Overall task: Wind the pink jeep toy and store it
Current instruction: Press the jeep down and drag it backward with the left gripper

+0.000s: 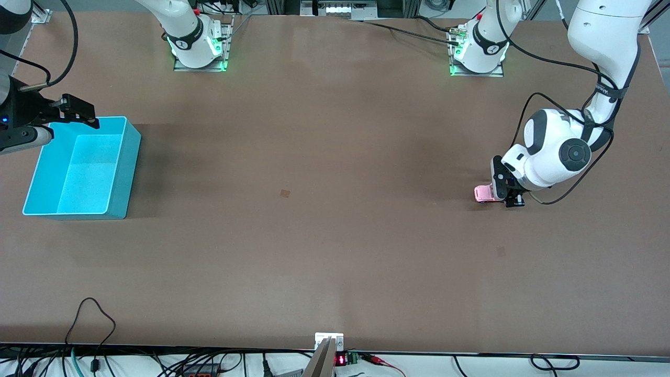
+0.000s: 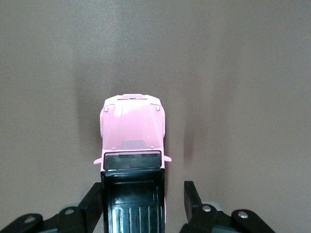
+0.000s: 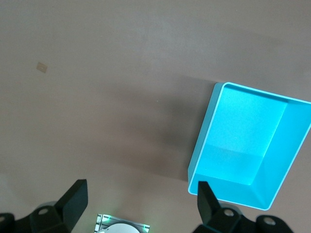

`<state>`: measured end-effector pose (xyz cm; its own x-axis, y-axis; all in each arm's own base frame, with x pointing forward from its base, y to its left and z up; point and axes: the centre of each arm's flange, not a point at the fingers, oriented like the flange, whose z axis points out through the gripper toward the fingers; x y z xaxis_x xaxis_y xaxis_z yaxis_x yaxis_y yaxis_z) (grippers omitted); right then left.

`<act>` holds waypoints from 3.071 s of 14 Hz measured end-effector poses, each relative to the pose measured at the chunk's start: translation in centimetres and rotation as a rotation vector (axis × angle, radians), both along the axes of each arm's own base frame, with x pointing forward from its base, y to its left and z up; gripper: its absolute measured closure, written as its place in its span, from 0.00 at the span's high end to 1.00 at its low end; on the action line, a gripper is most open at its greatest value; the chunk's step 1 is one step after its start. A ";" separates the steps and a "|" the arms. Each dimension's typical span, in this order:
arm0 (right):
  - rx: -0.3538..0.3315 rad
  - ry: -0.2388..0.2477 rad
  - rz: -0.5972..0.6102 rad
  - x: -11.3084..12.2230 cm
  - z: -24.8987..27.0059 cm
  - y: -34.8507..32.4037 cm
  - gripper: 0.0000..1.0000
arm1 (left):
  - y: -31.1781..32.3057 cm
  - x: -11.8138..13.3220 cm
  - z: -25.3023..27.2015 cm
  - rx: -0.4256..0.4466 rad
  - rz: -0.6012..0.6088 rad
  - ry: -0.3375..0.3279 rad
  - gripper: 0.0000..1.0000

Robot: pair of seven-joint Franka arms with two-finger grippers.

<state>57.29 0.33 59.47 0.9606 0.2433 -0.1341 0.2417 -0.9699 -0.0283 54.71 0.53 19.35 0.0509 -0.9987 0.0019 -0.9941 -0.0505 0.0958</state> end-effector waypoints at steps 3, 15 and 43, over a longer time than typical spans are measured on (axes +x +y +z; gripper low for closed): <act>0.000 0.000 0.000 0.0 0.0 0.0 1.00 | 0.0 -0.1 -0.1 0.000 -0.001 0.003 0.55; 0.000 0.001 0.000 0.0 0.0 0.0 1.00 | 0.1 -0.2 -0.1 -0.015 -0.157 0.006 0.52; 0.000 0.002 -0.001 0.0 0.0 0.0 1.00 | 8.3 -0.2 -0.2 0.051 -0.063 -0.006 0.52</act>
